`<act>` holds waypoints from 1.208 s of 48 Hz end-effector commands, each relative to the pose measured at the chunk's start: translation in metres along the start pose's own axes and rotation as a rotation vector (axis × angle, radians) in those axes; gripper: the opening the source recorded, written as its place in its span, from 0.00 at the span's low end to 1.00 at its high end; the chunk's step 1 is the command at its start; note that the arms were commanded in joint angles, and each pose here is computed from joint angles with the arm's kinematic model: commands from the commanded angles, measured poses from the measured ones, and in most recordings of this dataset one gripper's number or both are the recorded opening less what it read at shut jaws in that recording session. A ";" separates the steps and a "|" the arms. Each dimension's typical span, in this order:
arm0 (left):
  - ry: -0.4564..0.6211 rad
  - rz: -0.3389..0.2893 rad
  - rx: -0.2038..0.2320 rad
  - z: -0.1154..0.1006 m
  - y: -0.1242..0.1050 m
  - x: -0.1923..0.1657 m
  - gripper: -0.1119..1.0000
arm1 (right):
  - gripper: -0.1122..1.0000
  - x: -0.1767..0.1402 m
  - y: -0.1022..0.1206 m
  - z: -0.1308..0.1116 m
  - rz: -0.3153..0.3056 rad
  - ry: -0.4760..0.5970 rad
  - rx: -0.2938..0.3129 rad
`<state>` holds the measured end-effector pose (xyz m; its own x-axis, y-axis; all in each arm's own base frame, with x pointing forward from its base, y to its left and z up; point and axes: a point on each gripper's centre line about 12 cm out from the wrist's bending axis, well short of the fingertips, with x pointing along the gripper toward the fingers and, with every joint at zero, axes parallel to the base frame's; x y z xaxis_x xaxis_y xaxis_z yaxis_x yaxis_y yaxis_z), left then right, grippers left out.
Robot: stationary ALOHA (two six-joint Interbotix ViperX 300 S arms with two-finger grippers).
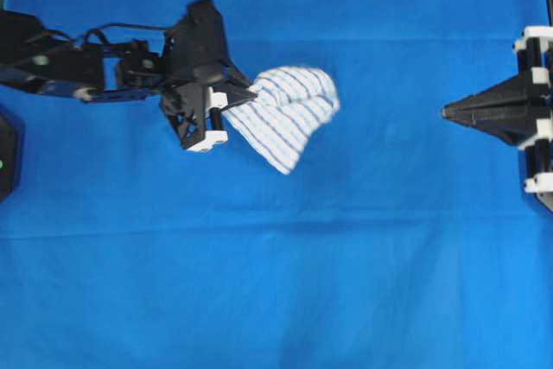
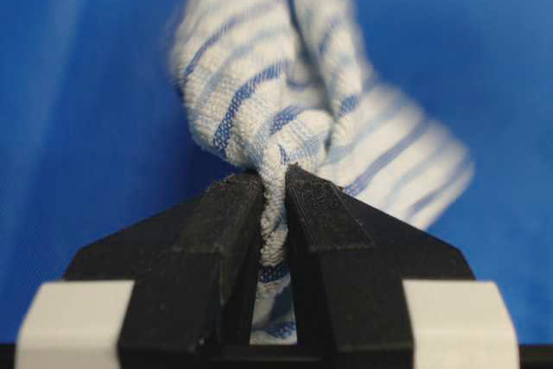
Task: Hand over the towel.
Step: 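Close the left gripper on the towel's left edge and lift it, then hold the towel up with the left gripper toward the center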
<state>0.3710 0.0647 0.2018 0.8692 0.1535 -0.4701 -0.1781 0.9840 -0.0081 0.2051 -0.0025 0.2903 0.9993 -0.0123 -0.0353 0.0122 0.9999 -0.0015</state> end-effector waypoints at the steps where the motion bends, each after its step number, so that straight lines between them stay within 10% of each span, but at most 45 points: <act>1: -0.124 -0.015 0.006 0.036 -0.006 -0.028 0.15 | 0.10 0.002 0.000 0.008 -0.002 -0.018 -0.001; 20: -0.419 -0.119 0.092 0.089 -0.044 -0.104 0.15 | 0.10 0.002 0.000 0.007 -0.002 -0.017 -0.003; 53: -0.435 -0.123 0.098 0.089 -0.046 -0.104 0.15 | 0.11 0.025 -0.001 0.005 -0.003 -0.009 0.011; 58: -0.444 -0.124 0.096 0.091 -0.046 -0.105 0.15 | 0.34 0.045 -0.004 0.005 -0.018 -0.002 0.022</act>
<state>0.3301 0.0127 0.3206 0.9953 0.0412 -0.0874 -0.0368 0.9980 0.0513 0.2359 -0.0044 0.2837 0.9979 -0.0191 -0.0613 0.0198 0.9997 0.0106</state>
